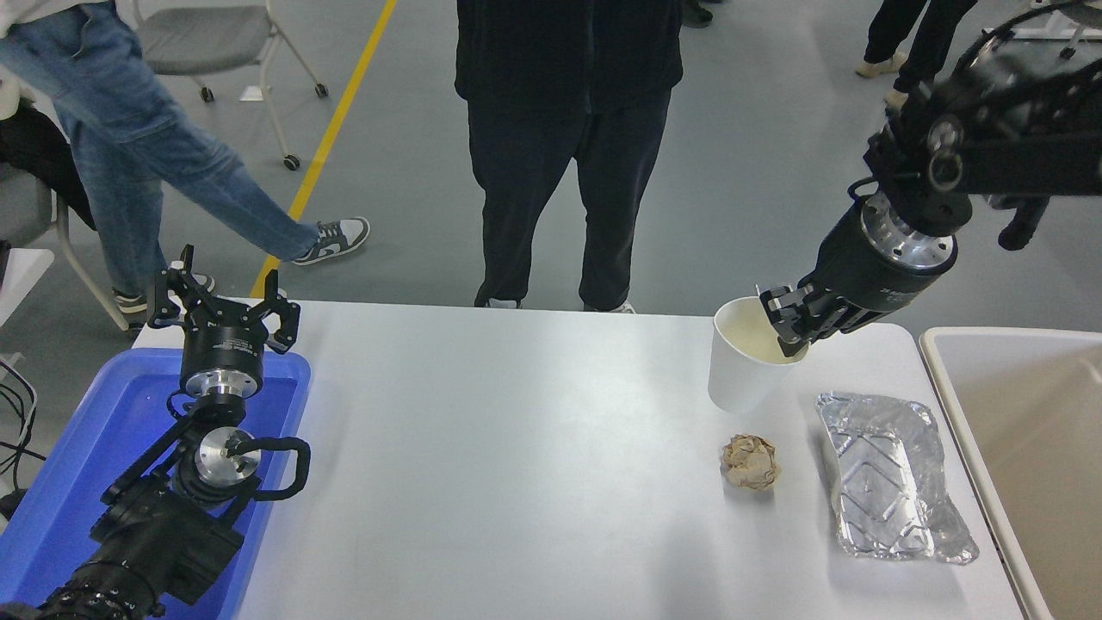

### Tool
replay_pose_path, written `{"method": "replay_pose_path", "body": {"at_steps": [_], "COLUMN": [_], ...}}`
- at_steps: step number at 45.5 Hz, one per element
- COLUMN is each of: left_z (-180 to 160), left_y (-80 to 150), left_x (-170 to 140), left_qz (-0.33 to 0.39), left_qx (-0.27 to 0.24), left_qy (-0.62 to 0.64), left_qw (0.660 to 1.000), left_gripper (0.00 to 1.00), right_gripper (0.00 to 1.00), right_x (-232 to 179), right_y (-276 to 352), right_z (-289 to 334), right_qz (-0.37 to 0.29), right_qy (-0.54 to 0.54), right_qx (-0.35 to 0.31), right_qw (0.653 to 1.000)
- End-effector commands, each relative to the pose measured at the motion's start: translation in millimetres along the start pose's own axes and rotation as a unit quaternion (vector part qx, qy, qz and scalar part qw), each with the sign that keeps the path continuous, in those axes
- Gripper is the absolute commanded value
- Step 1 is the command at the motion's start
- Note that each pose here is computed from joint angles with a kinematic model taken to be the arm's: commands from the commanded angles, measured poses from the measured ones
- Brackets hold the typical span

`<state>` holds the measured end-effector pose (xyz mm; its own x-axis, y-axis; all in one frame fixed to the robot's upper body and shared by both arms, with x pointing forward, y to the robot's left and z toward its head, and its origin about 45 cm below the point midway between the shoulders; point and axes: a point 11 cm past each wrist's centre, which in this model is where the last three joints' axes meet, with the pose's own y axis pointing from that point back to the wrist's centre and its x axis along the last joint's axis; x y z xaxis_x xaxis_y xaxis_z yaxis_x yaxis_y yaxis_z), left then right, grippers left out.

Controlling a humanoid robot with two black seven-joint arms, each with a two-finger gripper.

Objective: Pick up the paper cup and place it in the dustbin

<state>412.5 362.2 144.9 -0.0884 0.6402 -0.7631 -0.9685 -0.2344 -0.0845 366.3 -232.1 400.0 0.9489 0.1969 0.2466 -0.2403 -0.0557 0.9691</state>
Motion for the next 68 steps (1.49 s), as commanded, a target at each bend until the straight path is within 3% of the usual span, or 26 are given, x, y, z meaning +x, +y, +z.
{"method": "replay_pose_path", "body": {"at_steps": [1,9,16,22,30,39,48,56,68], "left_z": [0.2,-0.1,-0.1,-0.1,0.1,0.1,0.1,0.1,0.1], "left_y": [-0.4,0.3,0.3,0.3,-0.2,-0.2,-0.2,-0.2,-0.2], "left_x": [-1.2,0.4,0.4,0.4,-0.2,-0.2,-0.2,-0.2,-0.2], "left_qz": [-0.002,0.0,0.0,0.0,0.0,0.0,0.0,0.0,0.0], "left_qx": [-0.001,0.0,0.0,0.0,0.0,0.0,0.0,0.0,0.0], "left_qy": [0.001,0.0,0.0,0.0,0.0,0.0,0.0,0.0,0.0], "left_qw": [1.0,1.0,1.0,1.0,1.0,1.0,1.0,1.0,1.0], "left_gripper": [0.99,0.99,0.99,0.99,0.99,0.99,0.99,0.99,0.99], "right_gripper": [0.0,0.0,0.0,0.0,0.0,0.0,0.0,0.0,0.0], "right_x": [8.4,10.0,15.5,17.1,8.8,-3.6,-39.1,-55.8,-87.6], "right_y": [47.2,46.7,50.0,56.7,53.4,34.1,3.0,-21.1,-71.7], "right_z": [-1.6,4.5,62.4,111.3,187.2,259.3,340.9,382.5,404.6], "right_qz": [0.04,0.047,0.137,0.242,0.373,0.491,0.524,0.552,0.554], "right_qy": [0.0,-0.011,-0.091,-0.174,-0.301,-0.44,-0.578,-0.63,-0.672], "right_qx": [-0.013,-0.016,-0.045,-0.043,-0.052,-0.036,-0.057,-0.075,-0.11], "right_qw": [0.999,0.999,0.985,0.954,0.876,0.751,0.623,0.541,0.478]}}
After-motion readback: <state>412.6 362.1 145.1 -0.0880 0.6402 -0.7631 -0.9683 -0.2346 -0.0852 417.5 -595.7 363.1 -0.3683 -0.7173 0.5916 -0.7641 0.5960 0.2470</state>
